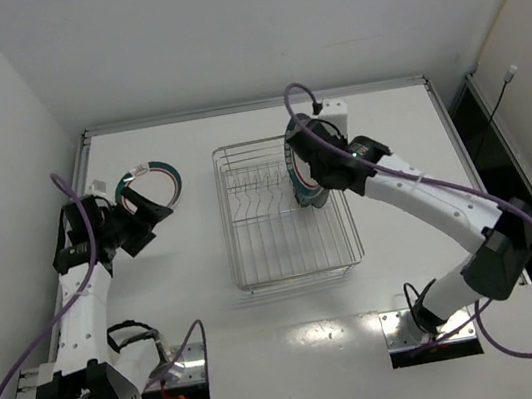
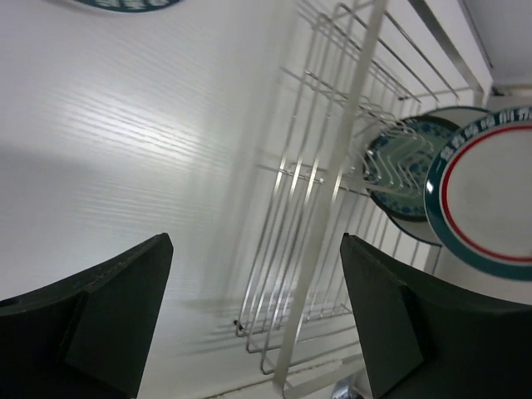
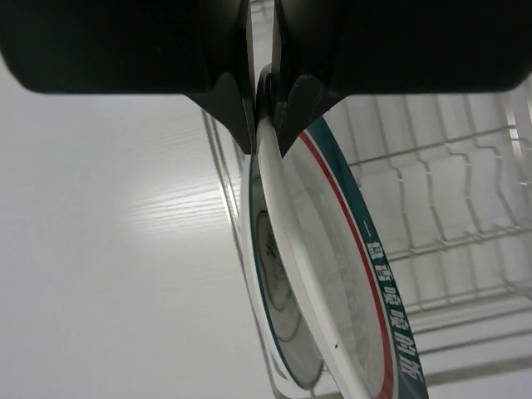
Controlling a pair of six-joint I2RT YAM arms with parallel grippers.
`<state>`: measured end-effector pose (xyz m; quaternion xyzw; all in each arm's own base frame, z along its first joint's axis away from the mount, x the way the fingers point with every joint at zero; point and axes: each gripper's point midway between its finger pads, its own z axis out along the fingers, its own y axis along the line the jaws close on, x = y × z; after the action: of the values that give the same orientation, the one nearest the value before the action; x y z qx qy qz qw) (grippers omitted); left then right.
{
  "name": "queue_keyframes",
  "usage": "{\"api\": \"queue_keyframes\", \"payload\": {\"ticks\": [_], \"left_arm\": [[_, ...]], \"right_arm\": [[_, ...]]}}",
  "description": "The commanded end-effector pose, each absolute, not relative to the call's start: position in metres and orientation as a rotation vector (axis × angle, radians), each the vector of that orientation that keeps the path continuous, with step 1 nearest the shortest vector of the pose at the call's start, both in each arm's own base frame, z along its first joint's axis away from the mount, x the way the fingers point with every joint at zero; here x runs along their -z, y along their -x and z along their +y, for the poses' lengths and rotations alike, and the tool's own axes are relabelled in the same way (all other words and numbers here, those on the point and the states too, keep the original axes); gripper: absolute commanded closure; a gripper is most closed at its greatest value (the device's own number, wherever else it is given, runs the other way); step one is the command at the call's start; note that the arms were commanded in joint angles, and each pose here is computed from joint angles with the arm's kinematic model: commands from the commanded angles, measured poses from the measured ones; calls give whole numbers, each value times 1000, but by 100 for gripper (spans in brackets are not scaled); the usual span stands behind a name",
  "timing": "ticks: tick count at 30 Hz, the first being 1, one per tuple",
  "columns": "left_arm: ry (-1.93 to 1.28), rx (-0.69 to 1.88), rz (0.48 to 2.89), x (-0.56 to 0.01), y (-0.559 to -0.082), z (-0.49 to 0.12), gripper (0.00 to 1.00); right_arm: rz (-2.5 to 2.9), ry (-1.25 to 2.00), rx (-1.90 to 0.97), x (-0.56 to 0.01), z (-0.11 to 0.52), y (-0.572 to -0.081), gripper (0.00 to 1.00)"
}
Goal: Load the plates into the dish rack
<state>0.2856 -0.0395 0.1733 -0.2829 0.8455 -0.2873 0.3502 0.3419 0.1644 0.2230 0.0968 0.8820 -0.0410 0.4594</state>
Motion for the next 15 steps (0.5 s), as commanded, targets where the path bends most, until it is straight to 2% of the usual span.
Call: {"api": "queue_keyframes", "payload": {"ticks": [1, 6, 15], "left_arm": [[788, 564, 2186, -173, -284, -10, 20], [838, 487, 2166, -173, -279, 4, 20], [853, 488, 2185, -162, -278, 4, 20]], "right_arm": [[2048, -247, 305, -261, 144, -345, 100], [2017, -235, 381, -261, 152, -355, 100], [2107, -174, 410, -217, 178, -373, 100]]}}
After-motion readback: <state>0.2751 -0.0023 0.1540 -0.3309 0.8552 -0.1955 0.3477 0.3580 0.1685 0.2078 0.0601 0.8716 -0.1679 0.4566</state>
